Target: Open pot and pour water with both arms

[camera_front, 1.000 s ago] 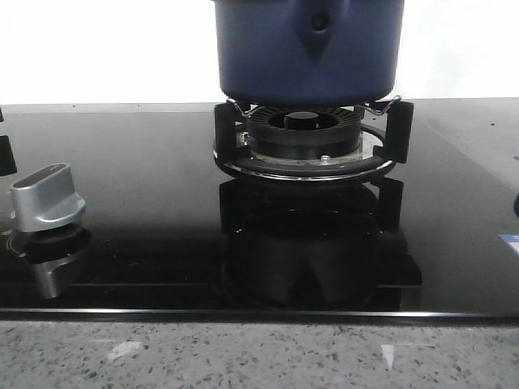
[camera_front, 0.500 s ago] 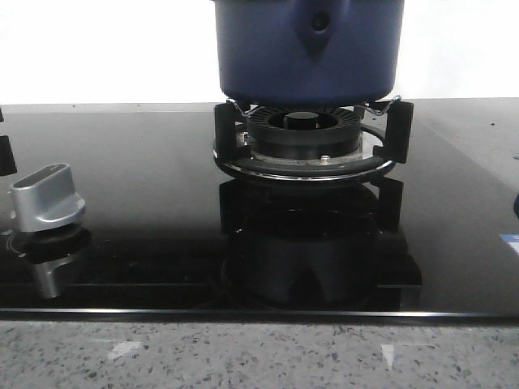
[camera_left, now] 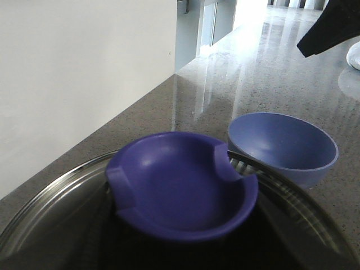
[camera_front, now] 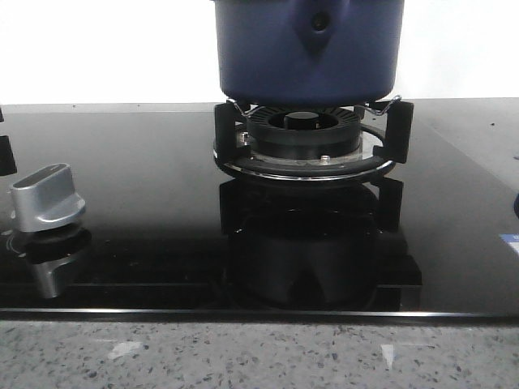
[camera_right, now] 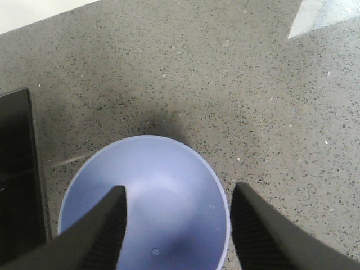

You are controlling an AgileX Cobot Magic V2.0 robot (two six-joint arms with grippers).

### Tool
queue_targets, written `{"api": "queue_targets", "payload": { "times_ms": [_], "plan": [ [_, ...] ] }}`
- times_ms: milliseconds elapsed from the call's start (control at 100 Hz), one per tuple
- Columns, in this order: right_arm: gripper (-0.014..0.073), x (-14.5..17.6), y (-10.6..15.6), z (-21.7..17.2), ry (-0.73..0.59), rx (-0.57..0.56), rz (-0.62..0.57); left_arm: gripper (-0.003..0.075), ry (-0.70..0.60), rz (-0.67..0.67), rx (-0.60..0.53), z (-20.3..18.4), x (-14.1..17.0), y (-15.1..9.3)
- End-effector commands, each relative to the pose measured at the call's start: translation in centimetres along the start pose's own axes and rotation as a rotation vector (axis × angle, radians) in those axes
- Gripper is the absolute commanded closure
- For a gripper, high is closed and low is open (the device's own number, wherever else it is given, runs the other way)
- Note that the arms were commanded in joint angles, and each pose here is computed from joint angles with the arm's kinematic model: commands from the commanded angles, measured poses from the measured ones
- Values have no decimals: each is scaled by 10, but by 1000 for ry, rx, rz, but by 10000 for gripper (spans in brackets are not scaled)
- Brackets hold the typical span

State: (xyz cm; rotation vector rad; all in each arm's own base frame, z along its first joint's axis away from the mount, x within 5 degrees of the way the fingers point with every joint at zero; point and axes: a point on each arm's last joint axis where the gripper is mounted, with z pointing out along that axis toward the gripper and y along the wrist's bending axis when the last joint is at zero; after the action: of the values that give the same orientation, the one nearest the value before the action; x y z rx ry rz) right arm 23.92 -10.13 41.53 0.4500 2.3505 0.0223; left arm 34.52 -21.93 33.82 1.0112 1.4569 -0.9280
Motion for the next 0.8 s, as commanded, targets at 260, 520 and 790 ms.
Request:
{"api": "queue_targets", "payload": {
  "times_ms": [260, 520, 790],
  "plan": [
    [223, -8, 3, -20, -105, -3, -10, 507, -135, -13, 46, -6, -34, -12],
    [223, -8, 3, -20, -105, -3, -10, 308, -132, -11, 46, -6, -34, -12],
    [223, -8, 3, -20, -105, -3, -10, 139, -192, -25, 43, -16, -46, -13]
  ]
}}
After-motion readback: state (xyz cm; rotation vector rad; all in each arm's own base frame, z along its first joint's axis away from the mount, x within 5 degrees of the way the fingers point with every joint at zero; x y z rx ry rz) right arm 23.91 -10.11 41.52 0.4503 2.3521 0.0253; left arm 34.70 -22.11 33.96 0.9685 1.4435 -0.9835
